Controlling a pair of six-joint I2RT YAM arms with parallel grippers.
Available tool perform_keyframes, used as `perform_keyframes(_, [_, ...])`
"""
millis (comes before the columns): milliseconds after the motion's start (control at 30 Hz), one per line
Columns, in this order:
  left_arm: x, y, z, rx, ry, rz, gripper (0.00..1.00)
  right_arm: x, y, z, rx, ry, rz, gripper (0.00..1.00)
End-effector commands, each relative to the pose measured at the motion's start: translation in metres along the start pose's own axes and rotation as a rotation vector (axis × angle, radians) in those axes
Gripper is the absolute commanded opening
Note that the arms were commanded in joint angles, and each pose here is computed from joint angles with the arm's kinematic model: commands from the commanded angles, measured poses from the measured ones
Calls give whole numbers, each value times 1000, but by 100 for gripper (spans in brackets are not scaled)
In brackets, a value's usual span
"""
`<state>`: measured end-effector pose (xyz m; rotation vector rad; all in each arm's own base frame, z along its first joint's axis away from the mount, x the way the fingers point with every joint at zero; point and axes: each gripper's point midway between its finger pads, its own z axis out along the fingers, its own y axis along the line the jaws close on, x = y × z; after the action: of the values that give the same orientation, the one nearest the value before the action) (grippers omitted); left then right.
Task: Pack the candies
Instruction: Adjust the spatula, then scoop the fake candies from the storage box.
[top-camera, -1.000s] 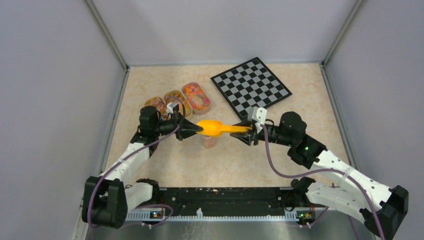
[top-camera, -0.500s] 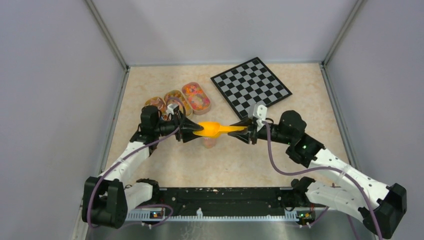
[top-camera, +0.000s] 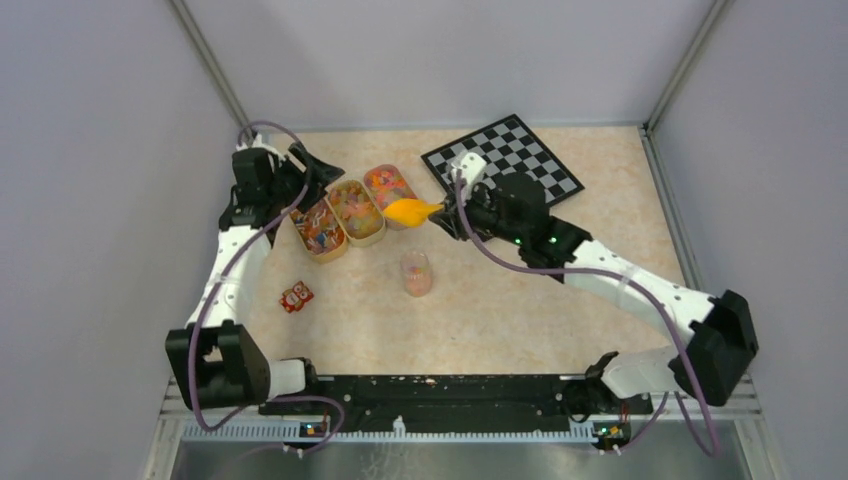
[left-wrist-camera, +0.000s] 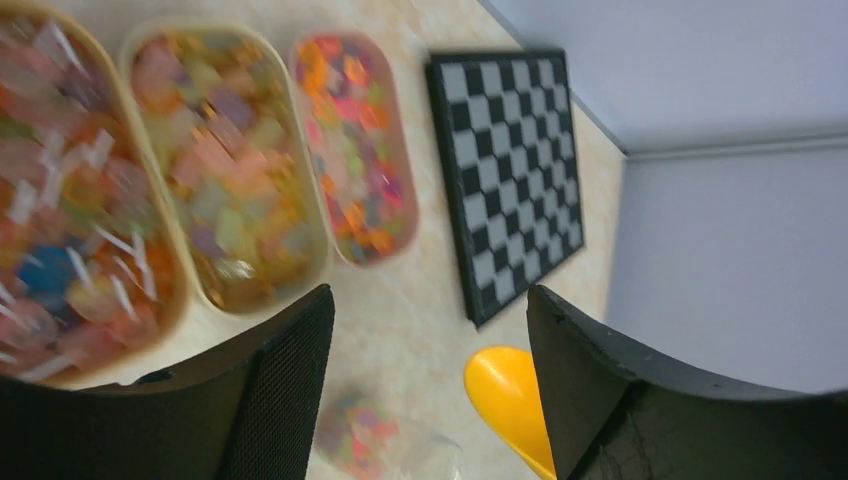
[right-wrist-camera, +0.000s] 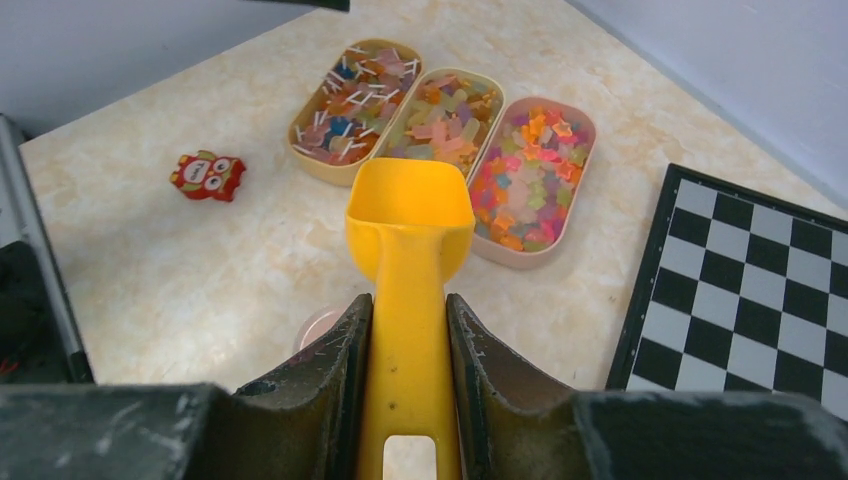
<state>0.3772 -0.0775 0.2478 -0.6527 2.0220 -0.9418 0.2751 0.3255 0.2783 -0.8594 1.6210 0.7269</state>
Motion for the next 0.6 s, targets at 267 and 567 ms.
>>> perform_keyframes(267, [-102, 47, 96, -202, -130, 339, 56, -9, -9, 128, 157, 158, -197, 0])
perform_keyframes(567, [-111, 82, 151, -253, -29, 387, 46, 19, -4, 165, 123, 308, -228, 0])
